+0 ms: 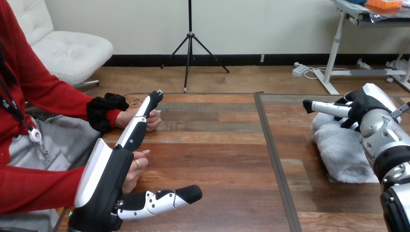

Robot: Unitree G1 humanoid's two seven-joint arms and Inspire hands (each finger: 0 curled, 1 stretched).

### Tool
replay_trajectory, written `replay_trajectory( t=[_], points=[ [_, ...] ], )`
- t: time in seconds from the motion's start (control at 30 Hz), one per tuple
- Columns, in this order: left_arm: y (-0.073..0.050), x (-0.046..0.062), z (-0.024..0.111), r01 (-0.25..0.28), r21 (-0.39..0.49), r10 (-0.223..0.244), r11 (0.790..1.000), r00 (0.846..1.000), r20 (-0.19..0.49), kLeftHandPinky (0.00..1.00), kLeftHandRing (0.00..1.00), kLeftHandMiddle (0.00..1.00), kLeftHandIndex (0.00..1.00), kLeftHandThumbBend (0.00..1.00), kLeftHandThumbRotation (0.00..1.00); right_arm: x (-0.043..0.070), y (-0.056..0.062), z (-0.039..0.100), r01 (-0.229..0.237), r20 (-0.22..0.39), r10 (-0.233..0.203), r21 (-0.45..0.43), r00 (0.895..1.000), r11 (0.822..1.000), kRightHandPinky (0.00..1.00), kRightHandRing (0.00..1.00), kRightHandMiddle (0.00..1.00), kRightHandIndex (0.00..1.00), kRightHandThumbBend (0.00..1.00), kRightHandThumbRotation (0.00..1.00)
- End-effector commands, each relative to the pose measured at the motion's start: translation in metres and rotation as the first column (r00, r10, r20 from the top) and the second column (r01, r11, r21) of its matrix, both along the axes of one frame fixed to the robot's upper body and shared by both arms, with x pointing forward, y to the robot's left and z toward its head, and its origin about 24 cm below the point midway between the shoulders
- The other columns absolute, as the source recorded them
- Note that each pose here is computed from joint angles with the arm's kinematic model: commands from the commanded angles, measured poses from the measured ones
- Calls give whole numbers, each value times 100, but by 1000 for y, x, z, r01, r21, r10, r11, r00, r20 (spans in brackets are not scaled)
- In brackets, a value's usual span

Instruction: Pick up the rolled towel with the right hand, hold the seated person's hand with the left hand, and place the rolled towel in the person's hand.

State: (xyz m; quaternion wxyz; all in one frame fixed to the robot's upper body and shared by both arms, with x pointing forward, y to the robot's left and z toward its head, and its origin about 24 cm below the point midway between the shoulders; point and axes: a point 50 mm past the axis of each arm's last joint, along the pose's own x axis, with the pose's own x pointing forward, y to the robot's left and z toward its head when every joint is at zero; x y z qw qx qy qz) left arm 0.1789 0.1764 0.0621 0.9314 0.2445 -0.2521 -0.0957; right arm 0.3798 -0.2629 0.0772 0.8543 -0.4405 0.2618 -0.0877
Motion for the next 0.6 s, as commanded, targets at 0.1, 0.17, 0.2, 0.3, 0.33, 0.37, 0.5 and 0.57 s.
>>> replay_trajectory(
  t=[0.1,0.17,0.2,0.3,0.33,0.37,0.5,0.57],
  points=[
    [-2,6,16,15,-4,-14,1000,996,93,94,95,96,97,100,59,12,5,23,-49,60,50,-29,997,998,33,54,61,66,100,66],
    [-2,7,16,17,-9,-16,1000,996,90,94,95,96,97,100,59,12,7,23,-58,64,59,-16,996,998,31,51,58,65,100,67],
    [-2,7,16,18,-11,-17,1000,996,89,94,95,96,97,100,59,12,7,23,-60,65,61,-13,996,998,30,49,56,64,100,67],
    [-2,7,16,16,-9,-15,1000,996,92,94,95,96,97,100,58,13,10,22,-85,38,86,-31,996,996,30,48,56,65,100,69],
    [-3,7,16,16,-8,-15,1000,996,92,94,95,96,97,100,58,13,11,22,-92,40,93,-22,995,996,30,49,56,66,100,69],
    [-3,8,16,15,-8,-15,1000,996,91,94,95,96,97,100,58,13,12,21,-96,43,96,-14,994,995,32,52,59,69,100,69],
    [-3,8,17,16,-12,-15,1000,996,92,94,95,96,97,100,58,13,15,20,-117,48,117,4,992,993,32,51,59,73,100,69],
    [-2,8,17,16,-13,-15,1000,996,90,94,95,96,97,100,58,13,17,19,-136,39,136,8,990,991,32,52,60,76,100,70]
  ],
)
